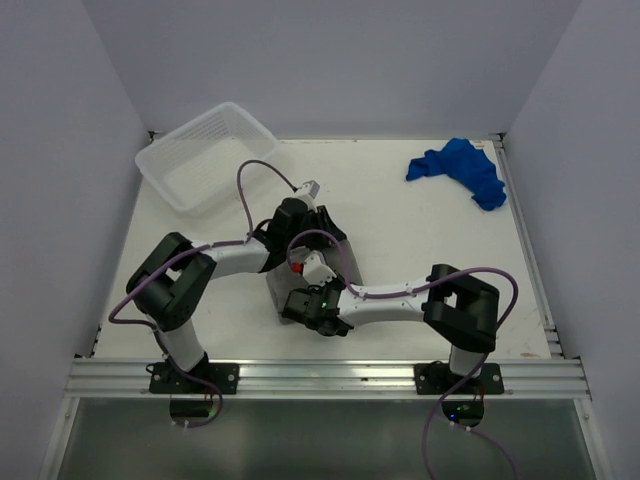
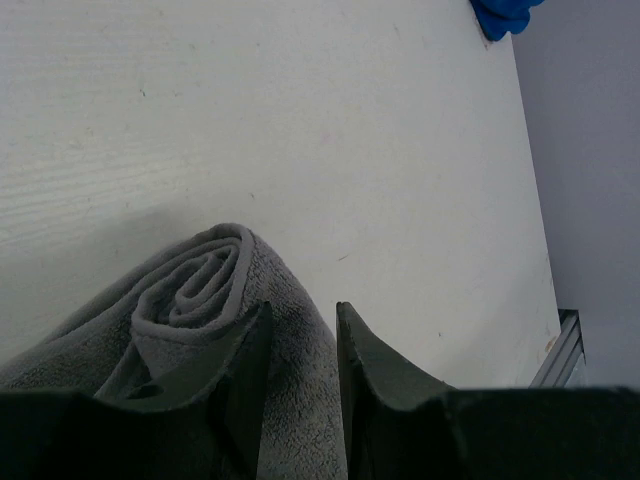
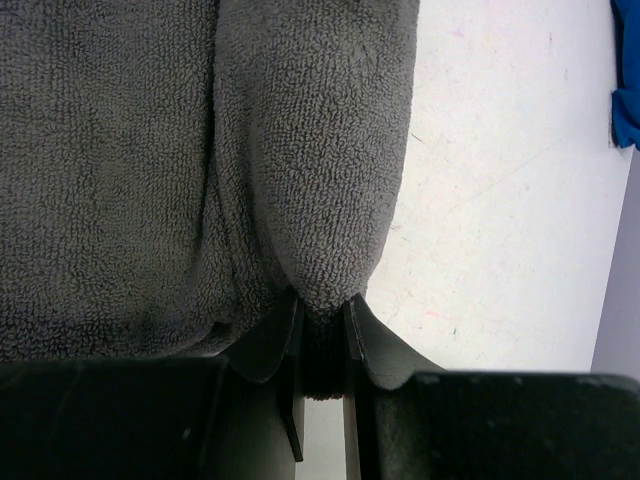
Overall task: Roll the towels
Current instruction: Roll the towel
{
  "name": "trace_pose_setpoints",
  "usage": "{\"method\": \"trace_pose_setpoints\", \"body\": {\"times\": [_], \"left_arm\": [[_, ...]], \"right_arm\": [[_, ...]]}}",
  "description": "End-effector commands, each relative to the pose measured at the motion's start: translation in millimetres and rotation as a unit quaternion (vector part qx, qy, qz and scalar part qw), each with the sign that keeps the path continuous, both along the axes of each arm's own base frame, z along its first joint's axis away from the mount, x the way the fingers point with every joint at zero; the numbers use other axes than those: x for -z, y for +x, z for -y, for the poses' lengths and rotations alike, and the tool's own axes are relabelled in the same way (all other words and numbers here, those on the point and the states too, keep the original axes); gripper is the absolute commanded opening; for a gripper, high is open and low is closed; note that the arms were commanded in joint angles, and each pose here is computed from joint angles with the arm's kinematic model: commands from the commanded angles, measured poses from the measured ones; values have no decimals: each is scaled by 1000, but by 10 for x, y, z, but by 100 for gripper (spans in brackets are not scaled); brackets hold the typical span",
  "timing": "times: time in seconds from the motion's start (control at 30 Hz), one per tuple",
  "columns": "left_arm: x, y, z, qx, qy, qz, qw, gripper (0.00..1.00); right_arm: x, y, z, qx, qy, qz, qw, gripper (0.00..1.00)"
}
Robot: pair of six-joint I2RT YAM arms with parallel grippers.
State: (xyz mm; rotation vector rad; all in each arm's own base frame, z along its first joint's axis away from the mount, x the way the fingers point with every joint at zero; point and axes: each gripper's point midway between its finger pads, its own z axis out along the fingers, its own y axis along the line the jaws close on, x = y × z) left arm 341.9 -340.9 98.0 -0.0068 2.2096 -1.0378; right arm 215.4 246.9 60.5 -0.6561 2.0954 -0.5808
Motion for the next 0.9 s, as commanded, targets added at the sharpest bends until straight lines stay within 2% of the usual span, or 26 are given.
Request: {"method": "trace_pose_setpoints", "body": {"times": [0.0,0.1,0.17,0.4,0.47,0.63,0.8,0.87], "left_arm": [[168,-84,-2,7,1,-2,1000,35],[383,-115,-42,6,18,-16,1000,34],[547,-143,-80,5,33,-28,999,33],[921,-252,-283,-5,75,-51,996,32],[968,-273,-323,-8,78,-54,995,32],[1039,-323,-380,-10,84,-60,995,31],[1071,-377,-399,-9,79,-63,995,31],[1074,-403,-418,-9,79,-63,995,31]], "right_arm": [[-70,5,-103,8,34,8,999,0],[-100,1,-137,6,53,5,999,0],[-107,-25,-156,3,67,-2,998,6],[-200,-79,-153,20,133,-15,991,32],[-233,-89,-118,23,146,-17,989,43],[-463,-133,-47,29,208,-22,977,58],[-611,-164,-31,25,312,-53,948,70],[-731,-210,-136,12,398,-88,913,71]]}}
